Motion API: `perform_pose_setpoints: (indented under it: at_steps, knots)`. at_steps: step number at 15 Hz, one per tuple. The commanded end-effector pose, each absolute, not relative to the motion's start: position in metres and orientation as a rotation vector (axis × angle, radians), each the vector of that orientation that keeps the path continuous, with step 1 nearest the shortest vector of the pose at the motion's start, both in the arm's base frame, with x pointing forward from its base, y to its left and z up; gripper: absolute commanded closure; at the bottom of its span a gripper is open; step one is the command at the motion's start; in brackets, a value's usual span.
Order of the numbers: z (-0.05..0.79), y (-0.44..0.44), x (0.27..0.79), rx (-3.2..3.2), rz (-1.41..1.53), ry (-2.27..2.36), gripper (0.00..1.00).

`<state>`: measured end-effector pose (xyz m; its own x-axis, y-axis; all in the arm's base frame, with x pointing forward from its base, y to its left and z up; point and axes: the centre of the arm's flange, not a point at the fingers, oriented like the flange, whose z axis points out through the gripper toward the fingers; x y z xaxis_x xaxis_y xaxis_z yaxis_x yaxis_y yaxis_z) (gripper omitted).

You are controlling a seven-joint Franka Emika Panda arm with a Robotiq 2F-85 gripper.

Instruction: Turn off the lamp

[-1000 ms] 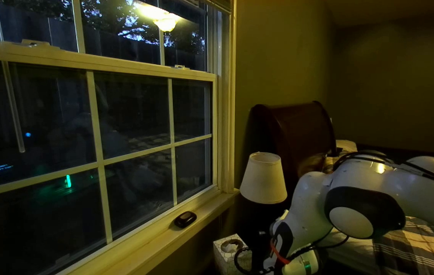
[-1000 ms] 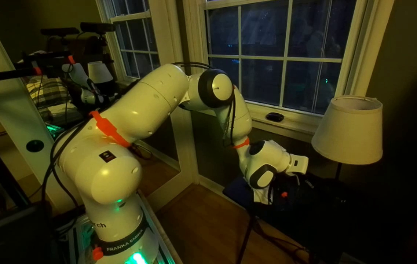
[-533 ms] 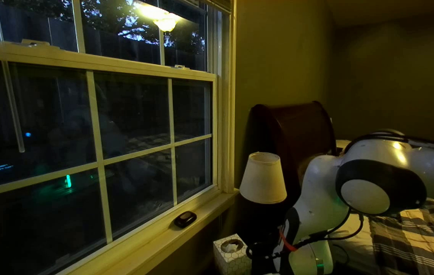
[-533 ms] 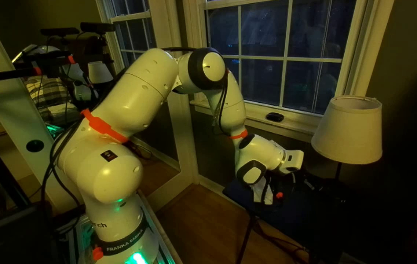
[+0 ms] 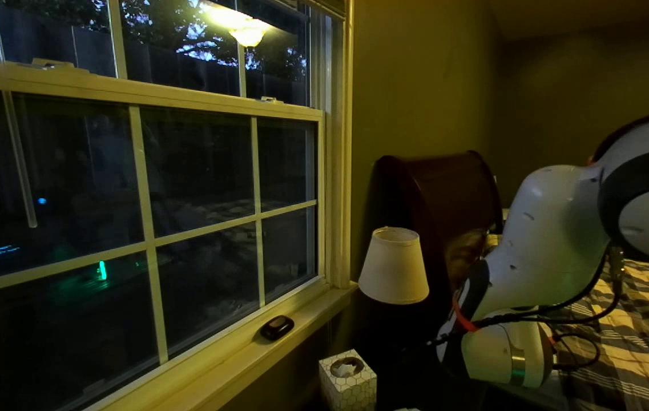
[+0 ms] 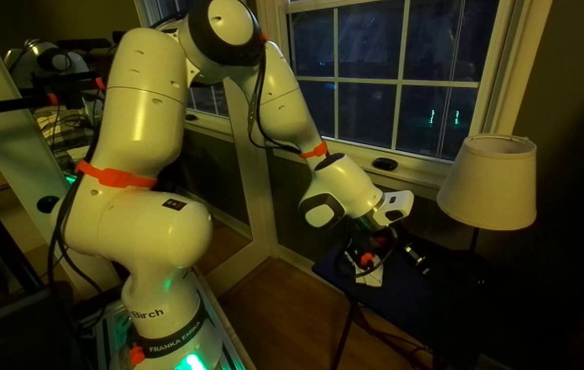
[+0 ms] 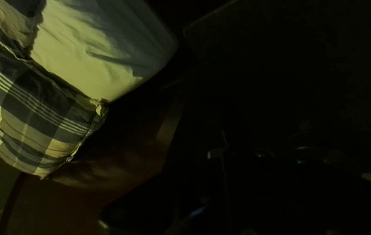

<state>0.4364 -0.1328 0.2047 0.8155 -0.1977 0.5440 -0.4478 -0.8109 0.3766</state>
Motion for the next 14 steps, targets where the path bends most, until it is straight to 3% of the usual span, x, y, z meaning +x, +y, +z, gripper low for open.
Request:
perform_pose_setpoints:
  at_steps: [1, 8, 9, 10, 11, 14]
  knots:
    - [0.277, -0.112, 0.420, 2.633, 0.483, -0.348, 1.00]
    - [0.305, -0.102, 0.449, 2.973, 0.267, 0.001, 0.97]
    - [0.308, -0.098, 0.455, 3.012, 0.213, 0.049, 0.76]
    - [0.267, -0.112, 0.448, 2.948, 0.287, -0.009, 0.72]
    - [0.274, -0.109, 0.455, 2.942, 0.280, 0.009, 0.95]
    - [0.270, -0.109, 0.455, 2.923, 0.290, 0.007, 0.73]
